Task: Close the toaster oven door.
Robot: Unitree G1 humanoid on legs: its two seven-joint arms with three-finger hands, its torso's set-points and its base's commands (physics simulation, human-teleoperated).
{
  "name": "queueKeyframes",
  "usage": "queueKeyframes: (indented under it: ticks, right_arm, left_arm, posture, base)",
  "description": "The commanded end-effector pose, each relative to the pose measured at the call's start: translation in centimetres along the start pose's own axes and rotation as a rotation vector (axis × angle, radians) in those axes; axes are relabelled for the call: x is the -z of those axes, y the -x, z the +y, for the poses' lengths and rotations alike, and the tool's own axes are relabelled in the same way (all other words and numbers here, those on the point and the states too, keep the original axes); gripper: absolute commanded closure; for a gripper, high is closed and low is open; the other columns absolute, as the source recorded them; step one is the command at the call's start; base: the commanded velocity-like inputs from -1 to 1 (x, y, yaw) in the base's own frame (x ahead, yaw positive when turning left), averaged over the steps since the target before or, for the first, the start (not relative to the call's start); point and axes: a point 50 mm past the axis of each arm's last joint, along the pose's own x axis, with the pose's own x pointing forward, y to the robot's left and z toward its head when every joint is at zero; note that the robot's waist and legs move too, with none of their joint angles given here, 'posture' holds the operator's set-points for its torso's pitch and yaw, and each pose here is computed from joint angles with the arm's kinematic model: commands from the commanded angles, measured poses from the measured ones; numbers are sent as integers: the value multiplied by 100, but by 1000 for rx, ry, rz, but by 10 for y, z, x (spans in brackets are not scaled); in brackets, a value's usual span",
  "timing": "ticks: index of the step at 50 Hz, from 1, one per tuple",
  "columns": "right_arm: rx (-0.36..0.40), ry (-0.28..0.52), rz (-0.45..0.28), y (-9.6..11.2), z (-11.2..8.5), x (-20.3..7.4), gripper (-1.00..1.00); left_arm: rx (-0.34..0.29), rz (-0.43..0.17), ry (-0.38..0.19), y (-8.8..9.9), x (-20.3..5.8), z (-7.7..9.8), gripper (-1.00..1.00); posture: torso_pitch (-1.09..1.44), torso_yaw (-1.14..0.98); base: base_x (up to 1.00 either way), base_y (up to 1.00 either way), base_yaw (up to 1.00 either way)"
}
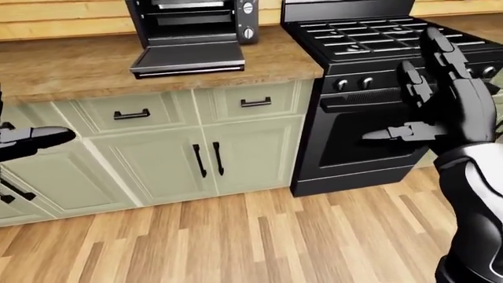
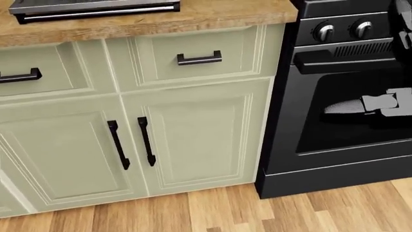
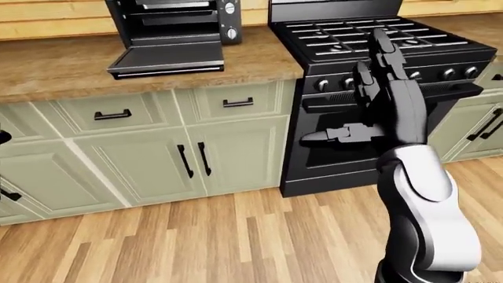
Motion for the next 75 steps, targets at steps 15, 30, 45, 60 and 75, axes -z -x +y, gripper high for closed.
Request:
queueKeyframes:
  ticks: [15,30,45,60,75]
  right_arm:
    - [16,12,-62,-1,-2,-14,-100]
    - [17,9,-62,-1,-3,-14,-100]
    - [21,6,-64,-1,-4,-16,-100]
    - [16,8,-90,0,-3,-28,-100]
    - [13,7,-93,0,-2,-31,-100]
  left_arm:
    - [14,-75,-11,-1,-17,-2,-100]
    - [12,-78,-12,0,-18,-1,-100]
    - [15,-82,-12,-1,-20,-2,-100]
    - [-5,-100,-5,-2,-31,5,-100]
    - [-8,-100,-2,-2,-32,6,-100]
  posture:
    - [0,0]
    - [0,0]
    - [0,0]
    - [0,0]
    - [0,0]
  base:
    - [22,25,0]
    - [23,33,0]
    - [23,10,0]
    - [23,6,0]
    - [23,6,0]
